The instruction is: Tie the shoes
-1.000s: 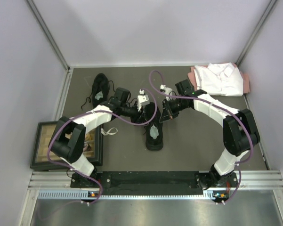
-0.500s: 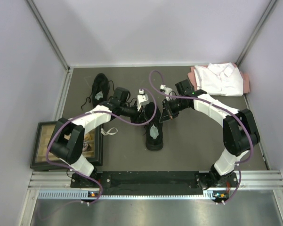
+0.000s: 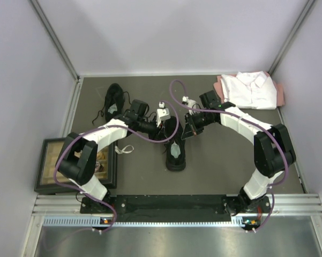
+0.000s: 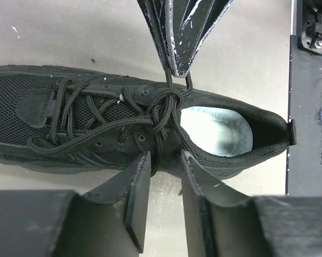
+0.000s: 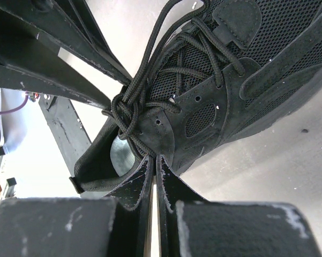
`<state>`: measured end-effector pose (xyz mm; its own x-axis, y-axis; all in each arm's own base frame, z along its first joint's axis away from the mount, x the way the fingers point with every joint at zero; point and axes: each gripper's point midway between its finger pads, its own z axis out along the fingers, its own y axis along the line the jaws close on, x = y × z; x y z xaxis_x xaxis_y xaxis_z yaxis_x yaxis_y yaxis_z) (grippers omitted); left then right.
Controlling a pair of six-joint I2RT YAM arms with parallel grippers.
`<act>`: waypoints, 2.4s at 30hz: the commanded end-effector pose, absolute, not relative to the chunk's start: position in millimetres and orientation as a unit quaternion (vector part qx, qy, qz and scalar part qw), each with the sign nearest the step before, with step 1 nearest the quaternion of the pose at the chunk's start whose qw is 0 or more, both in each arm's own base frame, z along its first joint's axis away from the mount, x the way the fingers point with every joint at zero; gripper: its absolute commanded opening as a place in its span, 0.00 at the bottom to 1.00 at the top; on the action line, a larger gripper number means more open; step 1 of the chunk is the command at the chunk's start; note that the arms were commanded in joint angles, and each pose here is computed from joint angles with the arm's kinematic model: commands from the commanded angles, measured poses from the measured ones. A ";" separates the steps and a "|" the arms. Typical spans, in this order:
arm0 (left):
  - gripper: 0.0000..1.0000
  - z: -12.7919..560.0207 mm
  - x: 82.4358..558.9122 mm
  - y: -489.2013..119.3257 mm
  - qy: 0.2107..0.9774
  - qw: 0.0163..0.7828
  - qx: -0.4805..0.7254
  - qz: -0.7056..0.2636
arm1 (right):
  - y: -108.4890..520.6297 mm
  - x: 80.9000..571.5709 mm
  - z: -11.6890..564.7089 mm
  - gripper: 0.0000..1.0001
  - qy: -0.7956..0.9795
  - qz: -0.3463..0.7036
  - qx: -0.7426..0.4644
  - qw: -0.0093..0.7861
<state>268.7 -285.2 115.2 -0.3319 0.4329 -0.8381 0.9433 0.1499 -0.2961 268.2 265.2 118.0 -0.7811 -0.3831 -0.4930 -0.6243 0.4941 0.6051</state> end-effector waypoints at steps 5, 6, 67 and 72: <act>0.40 148.2 268.3 -294.0 0.663 0.330 0.503 -0.445 | 271.0 269.0 130.3 0.00 0.838 0.415 -0.313 0.165; 0.40 147.1 268.7 -293.6 0.666 0.329 0.502 -0.443 | 271.4 269.4 131.0 0.00 0.837 0.416 -0.313 0.166; 0.50 172.2 270.4 -266.4 0.700 0.381 0.408 -0.445 | 271.0 269.4 131.2 0.00 0.843 0.425 -0.288 0.160; 0.63 180.9 296.0 -283.1 0.722 0.362 0.346 -0.478 | 271.7 271.1 134.5 0.00 0.846 0.429 -0.273 0.161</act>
<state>272.0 -262.3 150.9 -0.4444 0.2768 -0.8520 0.8810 0.3074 -0.3597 268.4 266.8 119.8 -0.8071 -0.3571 -0.4701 -0.5901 0.5095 0.6262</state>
